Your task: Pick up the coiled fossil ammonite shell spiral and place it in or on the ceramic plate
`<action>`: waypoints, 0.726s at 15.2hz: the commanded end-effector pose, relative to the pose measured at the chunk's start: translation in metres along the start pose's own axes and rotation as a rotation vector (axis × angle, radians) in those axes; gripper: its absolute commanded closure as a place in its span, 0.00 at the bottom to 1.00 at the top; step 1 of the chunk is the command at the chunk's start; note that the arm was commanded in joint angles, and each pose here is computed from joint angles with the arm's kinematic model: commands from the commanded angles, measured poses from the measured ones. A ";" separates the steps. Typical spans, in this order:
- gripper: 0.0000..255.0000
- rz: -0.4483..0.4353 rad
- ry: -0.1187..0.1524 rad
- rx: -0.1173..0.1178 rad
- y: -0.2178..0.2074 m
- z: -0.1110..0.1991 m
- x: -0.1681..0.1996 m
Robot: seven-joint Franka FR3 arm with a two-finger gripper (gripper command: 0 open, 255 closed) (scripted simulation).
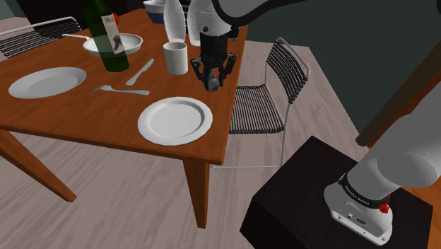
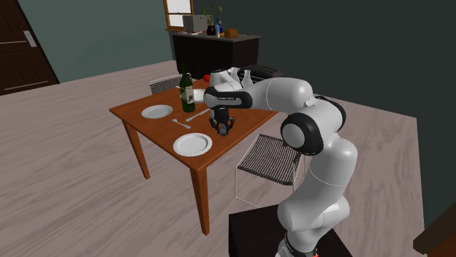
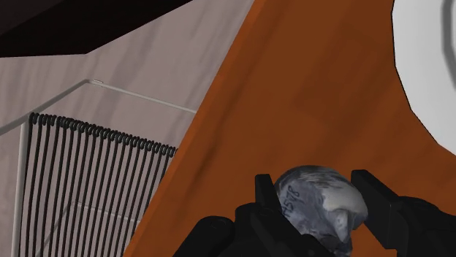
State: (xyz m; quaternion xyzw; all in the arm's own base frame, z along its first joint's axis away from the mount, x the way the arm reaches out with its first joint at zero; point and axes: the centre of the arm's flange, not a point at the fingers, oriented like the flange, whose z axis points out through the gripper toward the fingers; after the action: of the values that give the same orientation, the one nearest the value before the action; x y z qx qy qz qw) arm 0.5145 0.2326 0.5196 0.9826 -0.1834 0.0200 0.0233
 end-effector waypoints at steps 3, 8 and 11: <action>1.00 0.001 -0.001 -0.001 0.000 0.001 0.000; 1.00 0.001 -0.001 -0.001 0.001 -0.004 0.001; 1.00 0.001 -0.001 -0.001 0.001 -0.020 0.001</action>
State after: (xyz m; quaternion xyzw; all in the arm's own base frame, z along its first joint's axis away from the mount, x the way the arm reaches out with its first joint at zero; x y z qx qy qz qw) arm 0.5150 0.2312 0.5352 0.9825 -0.1837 0.0196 0.0236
